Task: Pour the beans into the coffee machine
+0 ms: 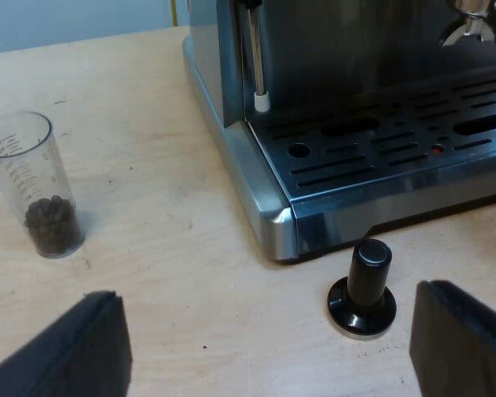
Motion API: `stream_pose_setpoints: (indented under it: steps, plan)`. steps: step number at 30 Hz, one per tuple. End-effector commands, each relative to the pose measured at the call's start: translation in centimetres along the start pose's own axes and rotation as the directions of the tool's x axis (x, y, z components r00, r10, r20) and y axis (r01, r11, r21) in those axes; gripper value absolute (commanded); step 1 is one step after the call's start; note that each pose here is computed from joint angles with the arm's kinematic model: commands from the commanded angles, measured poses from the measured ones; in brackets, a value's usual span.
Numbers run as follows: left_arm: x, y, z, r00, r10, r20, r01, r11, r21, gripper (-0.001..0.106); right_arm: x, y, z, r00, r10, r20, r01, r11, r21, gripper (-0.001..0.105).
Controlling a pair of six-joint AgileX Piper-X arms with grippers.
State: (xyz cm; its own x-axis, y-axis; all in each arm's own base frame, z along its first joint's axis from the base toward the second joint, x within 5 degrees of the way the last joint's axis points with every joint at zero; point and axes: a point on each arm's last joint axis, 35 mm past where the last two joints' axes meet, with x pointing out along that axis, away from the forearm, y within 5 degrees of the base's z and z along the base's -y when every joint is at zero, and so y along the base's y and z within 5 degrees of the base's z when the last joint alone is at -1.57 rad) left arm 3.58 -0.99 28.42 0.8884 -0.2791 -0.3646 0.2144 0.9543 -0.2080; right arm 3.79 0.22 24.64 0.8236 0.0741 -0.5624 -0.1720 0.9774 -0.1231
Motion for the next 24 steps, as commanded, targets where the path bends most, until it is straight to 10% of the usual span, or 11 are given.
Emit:
stream_pose_setpoints:
  steps: [1, 14, 24]
  plan:
    - [0.1, 0.0, 0.2, 1.000, -0.006, 0.012, 0.006, 1.000, 0.000, 0.072, -0.1, 0.0, 0.2, 1.000, -0.002, 0.007, 0.002, 1.000, -0.003, 0.062]
    - [-0.1, 0.0, 0.4, 1.000, 0.004, 0.020, -0.003, 0.999, -0.036, 0.072, -1.0, 0.4, 0.9, 0.990, 0.127, 0.061, -0.122, 0.990, -0.069, 0.062]
    - [-2.1, -0.7, 3.5, 0.992, 0.079, 0.103, -0.077, 0.997, -0.025, 0.072, -4.1, -0.1, 5.6, 0.974, 0.170, 0.147, -0.151, 0.980, -0.133, 0.062]
